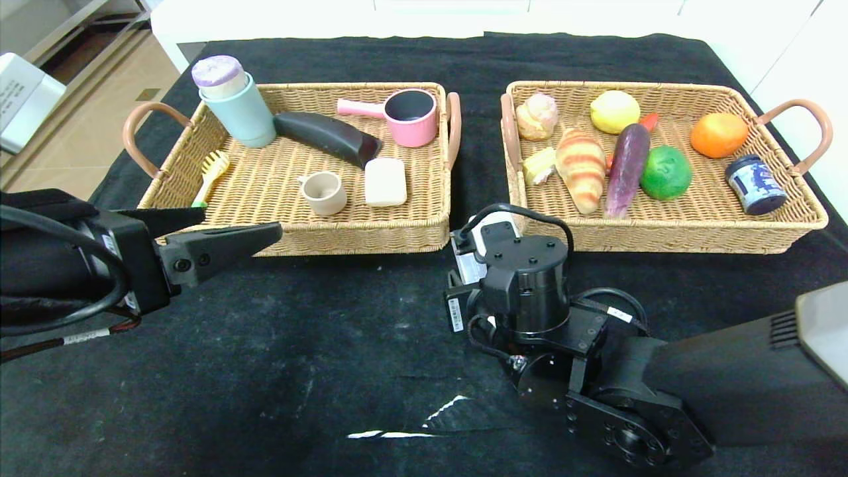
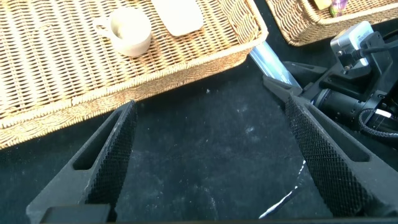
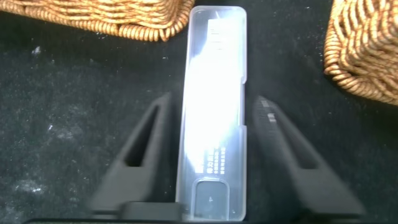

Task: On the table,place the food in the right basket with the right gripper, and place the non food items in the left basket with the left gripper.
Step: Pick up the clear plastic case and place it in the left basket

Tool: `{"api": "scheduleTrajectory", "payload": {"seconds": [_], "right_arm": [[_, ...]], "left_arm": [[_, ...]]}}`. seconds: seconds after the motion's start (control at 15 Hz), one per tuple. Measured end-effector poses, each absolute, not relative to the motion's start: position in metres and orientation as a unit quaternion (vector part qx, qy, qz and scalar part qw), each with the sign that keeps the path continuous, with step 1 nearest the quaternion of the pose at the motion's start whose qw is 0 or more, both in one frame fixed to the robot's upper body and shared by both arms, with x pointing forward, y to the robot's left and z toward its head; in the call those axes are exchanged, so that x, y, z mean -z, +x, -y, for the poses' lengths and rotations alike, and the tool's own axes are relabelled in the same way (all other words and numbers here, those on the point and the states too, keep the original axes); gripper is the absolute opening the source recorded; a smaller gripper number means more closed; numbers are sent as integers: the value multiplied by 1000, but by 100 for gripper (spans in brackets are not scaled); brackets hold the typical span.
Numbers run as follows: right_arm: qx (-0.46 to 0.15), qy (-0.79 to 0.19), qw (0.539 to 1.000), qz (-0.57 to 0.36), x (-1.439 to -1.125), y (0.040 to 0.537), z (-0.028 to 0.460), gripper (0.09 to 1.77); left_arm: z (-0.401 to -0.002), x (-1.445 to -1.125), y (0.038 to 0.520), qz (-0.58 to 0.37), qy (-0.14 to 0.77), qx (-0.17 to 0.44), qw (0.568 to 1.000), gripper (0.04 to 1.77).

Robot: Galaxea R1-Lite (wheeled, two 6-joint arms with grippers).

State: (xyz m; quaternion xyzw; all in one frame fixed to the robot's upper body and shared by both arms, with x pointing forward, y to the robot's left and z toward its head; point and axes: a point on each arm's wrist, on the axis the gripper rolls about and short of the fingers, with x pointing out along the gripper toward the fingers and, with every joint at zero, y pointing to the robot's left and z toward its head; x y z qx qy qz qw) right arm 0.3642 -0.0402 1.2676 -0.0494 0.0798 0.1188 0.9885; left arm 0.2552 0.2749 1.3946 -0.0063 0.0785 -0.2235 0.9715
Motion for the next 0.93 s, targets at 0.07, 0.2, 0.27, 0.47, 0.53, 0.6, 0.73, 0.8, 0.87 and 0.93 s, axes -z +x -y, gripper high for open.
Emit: {"api": "scheduleTrajectory", "payload": {"seconds": [0.07,0.2,0.27,0.47,0.53,0.6,0.73,0.8,0.87,0.93], "right_arm": [[-119,-50,988,-80,-1267,365,40,84],[-118,-50,988,-81,-1267,365,40,68],[-118,-50,988,-81,-1266,365,40,68],[-118,-51,988,-82,-1266,365,40,68],[-118,-51,988,-82,-1265,365,40,68],[-118,-52,988,-82,-1265,365,40,68],[-118,-52,988,-83,-1265,365,40,68],[-118,-53,988,-83,-1264,365,40,68],[-118,-53,988,-83,-1264,365,40,68],[-117,-52,988,-83,-1264,365,40,68]], "left_arm": [[-275,-1395,255,-78,-6,224,972,172],[-275,-1394,256,-80,-6,224,971,172],[-275,-1394,256,-80,-6,224,971,172],[-275,-1394,256,-80,-6,223,971,172],[-275,-1393,256,-81,-6,223,971,172],[-275,-1393,256,-81,-6,223,971,172],[-274,-1393,257,-82,-6,223,971,172],[-274,-1393,257,-82,-6,223,971,172],[-274,-1393,257,-82,-6,223,971,172],[-274,-1393,257,-82,-6,223,971,172]]}}
